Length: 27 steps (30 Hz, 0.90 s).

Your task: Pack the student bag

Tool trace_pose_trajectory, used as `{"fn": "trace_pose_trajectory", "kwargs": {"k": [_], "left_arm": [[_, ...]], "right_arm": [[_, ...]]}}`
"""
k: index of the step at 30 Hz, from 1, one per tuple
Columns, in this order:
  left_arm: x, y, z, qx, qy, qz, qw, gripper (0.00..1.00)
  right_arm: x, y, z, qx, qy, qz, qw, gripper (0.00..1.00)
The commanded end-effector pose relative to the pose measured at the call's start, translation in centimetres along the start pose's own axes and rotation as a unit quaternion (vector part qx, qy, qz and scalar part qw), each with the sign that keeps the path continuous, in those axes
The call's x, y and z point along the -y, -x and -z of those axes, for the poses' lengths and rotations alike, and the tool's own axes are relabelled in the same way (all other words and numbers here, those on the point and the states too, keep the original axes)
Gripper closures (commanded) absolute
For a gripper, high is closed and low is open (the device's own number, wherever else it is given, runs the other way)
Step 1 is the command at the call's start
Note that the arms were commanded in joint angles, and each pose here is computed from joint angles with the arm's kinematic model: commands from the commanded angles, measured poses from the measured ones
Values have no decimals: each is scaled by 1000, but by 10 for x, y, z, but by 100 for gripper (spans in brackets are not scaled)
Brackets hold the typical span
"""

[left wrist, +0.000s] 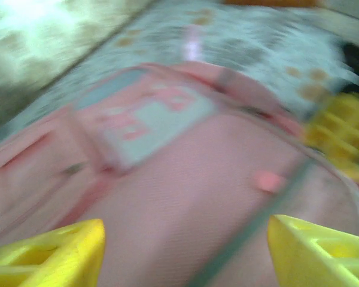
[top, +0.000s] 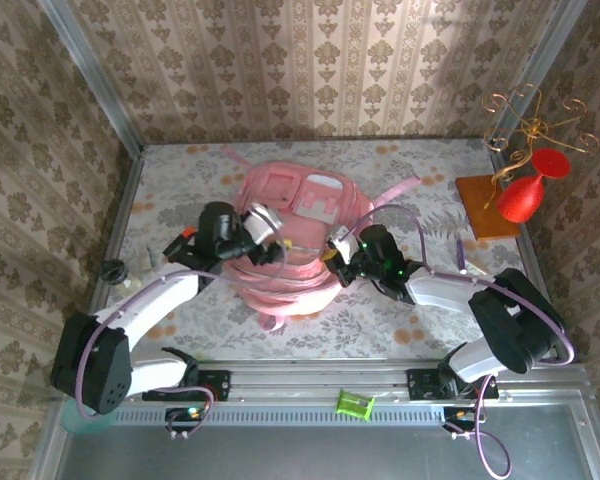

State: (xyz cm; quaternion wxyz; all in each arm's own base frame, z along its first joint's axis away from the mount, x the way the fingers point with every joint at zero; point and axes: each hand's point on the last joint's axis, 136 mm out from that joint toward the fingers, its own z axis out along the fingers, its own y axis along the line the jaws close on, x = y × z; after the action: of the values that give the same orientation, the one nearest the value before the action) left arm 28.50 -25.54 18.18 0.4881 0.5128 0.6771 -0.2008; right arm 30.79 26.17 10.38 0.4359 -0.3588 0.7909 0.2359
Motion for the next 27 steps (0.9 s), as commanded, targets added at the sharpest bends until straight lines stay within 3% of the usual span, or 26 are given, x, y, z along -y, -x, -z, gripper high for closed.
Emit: {"fn": "trace_pose_trajectory", "kwargs": {"k": [1,7,10,17,27], "left_arm": [[51,-19,-9,-19,-109,-184,977,26],[67,-24,-23,-42,-172,-184,967,35],[61,-34,-35,-75,-160,-186,967,51],[42,-43,-54,-125,-117,-153,973,98],[6,-36,-64,-136,10,-48,990,100]], "right_arm": [[4,7,8,-6,-7,-13,1000,100],[7,11,10,-4,-6,-14,1000,100],[5,11,10,-10,0,-7,1000,100],[-5,3,17,-37,25,-2,999,100],[-24,0,33,-40,35,-8,999,100]]}}
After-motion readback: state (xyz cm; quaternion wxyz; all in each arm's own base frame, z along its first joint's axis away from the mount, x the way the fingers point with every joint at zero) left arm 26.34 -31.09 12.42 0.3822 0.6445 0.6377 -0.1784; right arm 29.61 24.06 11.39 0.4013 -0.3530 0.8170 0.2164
